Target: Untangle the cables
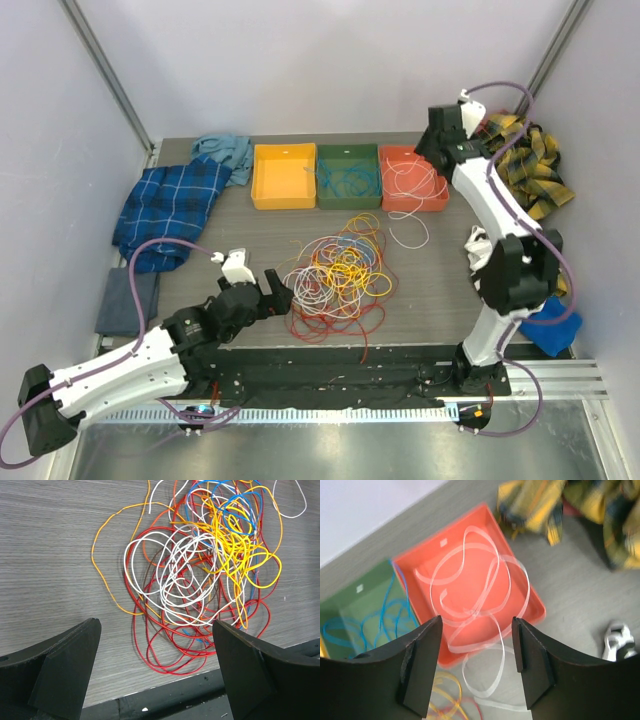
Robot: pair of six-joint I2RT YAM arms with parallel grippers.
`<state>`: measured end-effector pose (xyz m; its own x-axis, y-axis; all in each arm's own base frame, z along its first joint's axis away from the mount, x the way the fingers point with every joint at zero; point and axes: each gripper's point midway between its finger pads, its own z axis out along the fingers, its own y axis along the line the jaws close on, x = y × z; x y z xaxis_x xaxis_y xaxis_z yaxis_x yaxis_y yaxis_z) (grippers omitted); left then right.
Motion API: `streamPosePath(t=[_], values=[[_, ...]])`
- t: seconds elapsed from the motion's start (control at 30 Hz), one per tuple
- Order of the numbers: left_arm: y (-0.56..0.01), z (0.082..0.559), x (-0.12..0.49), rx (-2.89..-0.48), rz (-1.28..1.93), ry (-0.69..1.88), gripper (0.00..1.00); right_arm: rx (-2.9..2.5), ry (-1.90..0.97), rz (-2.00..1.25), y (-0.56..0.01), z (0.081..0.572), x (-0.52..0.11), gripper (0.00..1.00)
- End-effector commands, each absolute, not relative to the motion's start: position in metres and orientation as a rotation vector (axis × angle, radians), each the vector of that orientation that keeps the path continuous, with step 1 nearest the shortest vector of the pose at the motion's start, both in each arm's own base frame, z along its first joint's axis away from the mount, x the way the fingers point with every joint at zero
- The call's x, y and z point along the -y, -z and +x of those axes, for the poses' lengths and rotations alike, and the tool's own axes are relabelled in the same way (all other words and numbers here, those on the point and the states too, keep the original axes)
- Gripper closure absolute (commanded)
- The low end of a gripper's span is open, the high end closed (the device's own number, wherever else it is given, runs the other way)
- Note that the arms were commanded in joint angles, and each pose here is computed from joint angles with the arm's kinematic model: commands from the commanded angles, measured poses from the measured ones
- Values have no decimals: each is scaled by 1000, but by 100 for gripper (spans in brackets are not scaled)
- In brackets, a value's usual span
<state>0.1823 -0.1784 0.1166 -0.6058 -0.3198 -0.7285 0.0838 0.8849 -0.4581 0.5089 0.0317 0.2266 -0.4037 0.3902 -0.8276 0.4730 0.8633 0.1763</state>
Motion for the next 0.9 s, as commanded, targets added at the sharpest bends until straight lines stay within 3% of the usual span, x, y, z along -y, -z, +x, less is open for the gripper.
streamPosePath(t=[0.0,0.1,0.3,0.87], values=[[-140,188,194,-2092,-185,668,0,-2041,-57,646,-205,474,-59,36],[-141,187,195,-2094,-183,672,0,-2149,-136,664,-141,433,-72,36],[-139,187,197,-2099,-180,681,0,-2157,-277,679,-106,413,-91,37],[-143,191,193,-2075,-175,650,0,-2116,-307,680,-91,429,-99,38]])
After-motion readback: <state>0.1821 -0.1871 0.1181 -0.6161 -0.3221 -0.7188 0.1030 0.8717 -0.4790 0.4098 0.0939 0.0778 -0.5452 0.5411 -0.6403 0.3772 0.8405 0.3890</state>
